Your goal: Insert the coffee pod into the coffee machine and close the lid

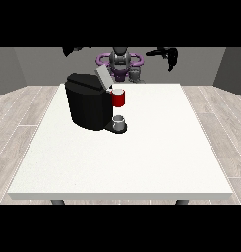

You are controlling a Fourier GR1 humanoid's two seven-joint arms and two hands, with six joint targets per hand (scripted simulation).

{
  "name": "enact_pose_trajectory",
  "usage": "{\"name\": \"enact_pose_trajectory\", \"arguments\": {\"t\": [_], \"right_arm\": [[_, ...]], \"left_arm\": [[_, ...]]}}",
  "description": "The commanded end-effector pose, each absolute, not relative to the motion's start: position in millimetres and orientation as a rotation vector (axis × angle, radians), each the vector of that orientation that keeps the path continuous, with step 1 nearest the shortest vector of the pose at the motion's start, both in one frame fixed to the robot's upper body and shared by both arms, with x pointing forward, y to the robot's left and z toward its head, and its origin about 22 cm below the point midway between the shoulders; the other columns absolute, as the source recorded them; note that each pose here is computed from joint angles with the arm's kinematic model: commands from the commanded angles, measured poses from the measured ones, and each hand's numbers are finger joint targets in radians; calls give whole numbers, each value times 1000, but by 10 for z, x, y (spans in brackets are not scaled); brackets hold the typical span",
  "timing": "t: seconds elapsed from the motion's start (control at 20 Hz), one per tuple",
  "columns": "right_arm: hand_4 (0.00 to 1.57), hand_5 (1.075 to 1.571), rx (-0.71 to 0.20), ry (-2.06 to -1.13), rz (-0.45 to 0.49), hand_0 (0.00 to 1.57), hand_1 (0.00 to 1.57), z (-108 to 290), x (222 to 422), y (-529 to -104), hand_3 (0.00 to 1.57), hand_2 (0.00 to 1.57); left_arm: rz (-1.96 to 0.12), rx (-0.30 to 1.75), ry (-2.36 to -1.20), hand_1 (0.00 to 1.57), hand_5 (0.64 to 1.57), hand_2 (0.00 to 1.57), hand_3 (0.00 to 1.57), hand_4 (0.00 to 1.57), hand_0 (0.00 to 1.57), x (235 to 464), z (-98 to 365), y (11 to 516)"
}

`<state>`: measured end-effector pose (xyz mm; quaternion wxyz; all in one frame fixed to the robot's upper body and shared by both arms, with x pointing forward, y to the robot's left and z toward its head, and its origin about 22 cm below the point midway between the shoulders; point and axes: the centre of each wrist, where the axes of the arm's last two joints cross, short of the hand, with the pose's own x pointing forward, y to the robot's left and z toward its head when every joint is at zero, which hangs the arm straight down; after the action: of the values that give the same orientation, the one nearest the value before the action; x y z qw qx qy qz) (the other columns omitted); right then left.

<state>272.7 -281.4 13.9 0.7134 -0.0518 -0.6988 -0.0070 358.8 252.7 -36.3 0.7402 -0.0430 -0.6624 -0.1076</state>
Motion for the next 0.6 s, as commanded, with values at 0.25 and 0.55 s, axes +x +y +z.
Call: {"name": "enact_pose_trajectory", "arguments": {"t": [0.25,0.55], "right_arm": [[0,1571,-49,-1623,140,0,0,504,2935,-2456,0,0],[0,1571,-70,-1668,142,0,0,456,3109,-2502,0,0]], "left_arm": [[-174,-132,-1499,0,1571,0,0,0,0,3268,-528,2526],[-210,-199,-1525,0,1571,0,0,0,0,3261,-258,2373]]}}
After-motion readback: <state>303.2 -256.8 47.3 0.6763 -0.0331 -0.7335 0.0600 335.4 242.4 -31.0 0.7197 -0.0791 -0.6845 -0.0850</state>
